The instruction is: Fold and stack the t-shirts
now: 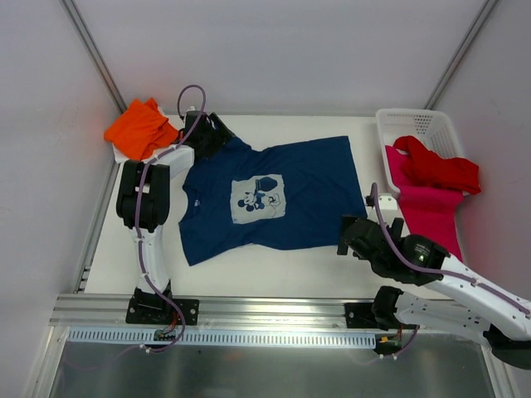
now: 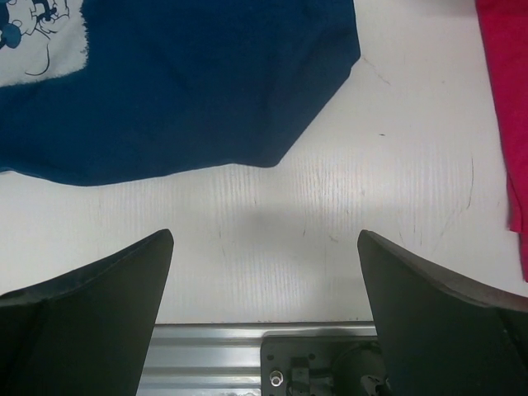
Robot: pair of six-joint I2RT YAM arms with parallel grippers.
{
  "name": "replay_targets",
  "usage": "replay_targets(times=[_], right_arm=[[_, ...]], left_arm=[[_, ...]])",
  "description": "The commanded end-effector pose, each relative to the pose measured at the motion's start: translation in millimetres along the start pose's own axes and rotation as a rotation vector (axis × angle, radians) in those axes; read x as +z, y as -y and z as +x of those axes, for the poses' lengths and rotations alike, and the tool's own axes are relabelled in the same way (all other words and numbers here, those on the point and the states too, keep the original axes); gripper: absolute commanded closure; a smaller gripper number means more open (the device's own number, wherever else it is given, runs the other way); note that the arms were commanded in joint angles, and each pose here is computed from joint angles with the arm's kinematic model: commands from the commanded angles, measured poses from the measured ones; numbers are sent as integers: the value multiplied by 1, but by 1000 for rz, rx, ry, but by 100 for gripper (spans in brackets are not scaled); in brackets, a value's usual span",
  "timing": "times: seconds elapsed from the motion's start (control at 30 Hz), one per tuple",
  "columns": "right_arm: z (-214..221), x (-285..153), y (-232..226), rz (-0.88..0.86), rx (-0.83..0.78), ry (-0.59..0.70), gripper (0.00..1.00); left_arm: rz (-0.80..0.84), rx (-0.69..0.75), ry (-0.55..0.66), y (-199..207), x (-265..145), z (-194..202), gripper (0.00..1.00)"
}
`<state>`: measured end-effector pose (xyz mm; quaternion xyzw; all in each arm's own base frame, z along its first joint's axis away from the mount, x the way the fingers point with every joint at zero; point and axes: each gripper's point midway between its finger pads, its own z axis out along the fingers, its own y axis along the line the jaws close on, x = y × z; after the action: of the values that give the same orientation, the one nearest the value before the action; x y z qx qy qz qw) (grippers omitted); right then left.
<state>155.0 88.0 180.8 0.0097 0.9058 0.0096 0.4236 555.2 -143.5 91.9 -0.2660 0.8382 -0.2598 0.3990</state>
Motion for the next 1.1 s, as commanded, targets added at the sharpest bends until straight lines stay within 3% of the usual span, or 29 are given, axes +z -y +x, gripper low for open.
replay_targets(times=[0.0, 0.23, 0.77, 0.87, 1.07], right_arm=[[2, -2, 13, 33, 18, 13, 1], [7, -2, 22, 57, 29, 14, 1], [9, 2, 27, 91, 0, 17, 0], [7, 2, 27, 102, -10, 21, 1], [8, 5, 28, 119, -32, 19, 1]], left_arm=[[-5, -50, 31, 2, 7, -10, 23], [-29, -142, 9, -10, 23, 2, 25], [-16, -154, 21, -5, 59, -6, 32], [-19, -151, 31, -5, 60, -8, 37], [-21, -145, 29, -7, 62, -7, 72]])
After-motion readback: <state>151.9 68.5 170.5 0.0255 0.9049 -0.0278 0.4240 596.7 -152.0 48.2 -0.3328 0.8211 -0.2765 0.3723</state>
